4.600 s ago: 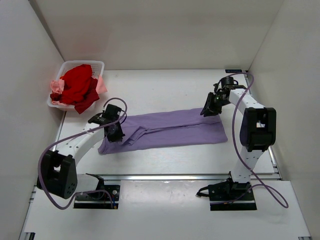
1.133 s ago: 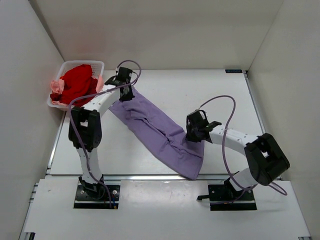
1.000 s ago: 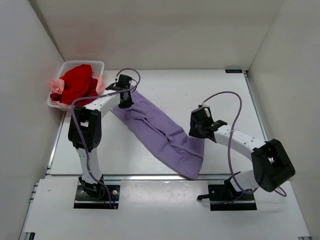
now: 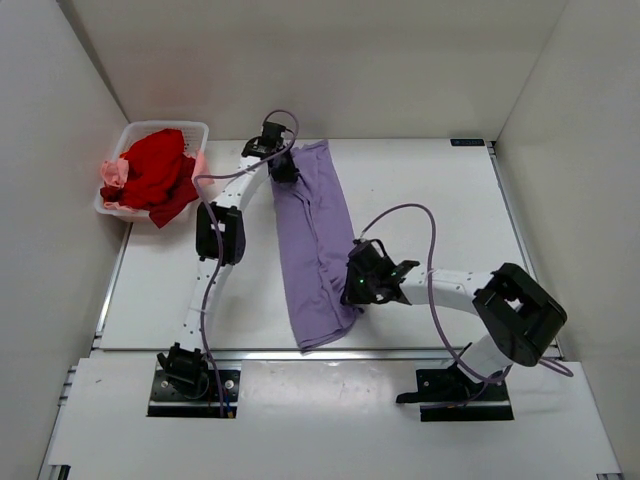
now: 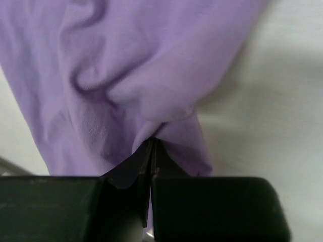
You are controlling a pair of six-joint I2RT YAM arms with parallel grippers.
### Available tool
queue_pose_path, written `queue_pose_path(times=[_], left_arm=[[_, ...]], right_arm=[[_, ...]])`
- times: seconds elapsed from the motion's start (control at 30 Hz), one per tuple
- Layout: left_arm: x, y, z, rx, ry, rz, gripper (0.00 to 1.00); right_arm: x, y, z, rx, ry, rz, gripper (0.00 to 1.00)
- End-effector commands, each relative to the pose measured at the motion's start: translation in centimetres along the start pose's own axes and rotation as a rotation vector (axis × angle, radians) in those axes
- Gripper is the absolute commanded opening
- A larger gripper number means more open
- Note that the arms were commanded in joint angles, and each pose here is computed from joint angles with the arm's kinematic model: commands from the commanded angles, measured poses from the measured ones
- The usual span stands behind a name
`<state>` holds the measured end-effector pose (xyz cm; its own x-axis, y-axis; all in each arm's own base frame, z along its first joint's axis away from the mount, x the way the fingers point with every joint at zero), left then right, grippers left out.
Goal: Fold and stack the t-shirts
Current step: Rotate the tshirt 90 degrees
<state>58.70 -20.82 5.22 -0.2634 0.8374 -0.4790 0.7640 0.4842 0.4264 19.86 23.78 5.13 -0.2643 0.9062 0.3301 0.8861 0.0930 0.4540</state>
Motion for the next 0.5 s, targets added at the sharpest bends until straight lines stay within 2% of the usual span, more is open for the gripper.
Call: queue_pose_path(times=[0.0,0.1,0.23,0.47], left_arm=[[-0.1,-3.3,1.0,0.091,-0.03,0.045,0.0],[-1.1,-2.7,1.3,0.068,-0.056,0.085,0.0],[-2.0,-2.6,1.6,0.043,-0.101,0.064,0.0],[-4.1,1.9,-0.8,-0.06,-0.2,0.012,0.0]], right_arm=[[-0.3,-5.7,1.0,0.205,-0.032,-0.023,0.0],[-0.4,-6.1,1.1,0.223,-0.026,-0.013,0.0],[-0.3,-6.8,1.0,0.26,-0.053,-0.04,0.0],[-0.9,-6.6,-0.3,0.264,-0.054,-0.032,0.0]])
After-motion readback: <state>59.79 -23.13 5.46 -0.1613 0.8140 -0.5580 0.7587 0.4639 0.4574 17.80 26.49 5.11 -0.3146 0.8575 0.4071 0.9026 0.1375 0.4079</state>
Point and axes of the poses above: each gripper's point midway between its finger pads, its own z axis out along the fingers, its own x axis along the line the jaws close on, y = z × x, the point moved 4 cm from there along -z, back along the fingers, and after that the axes turned 11 degrees about -z, right-handed, at the moved point
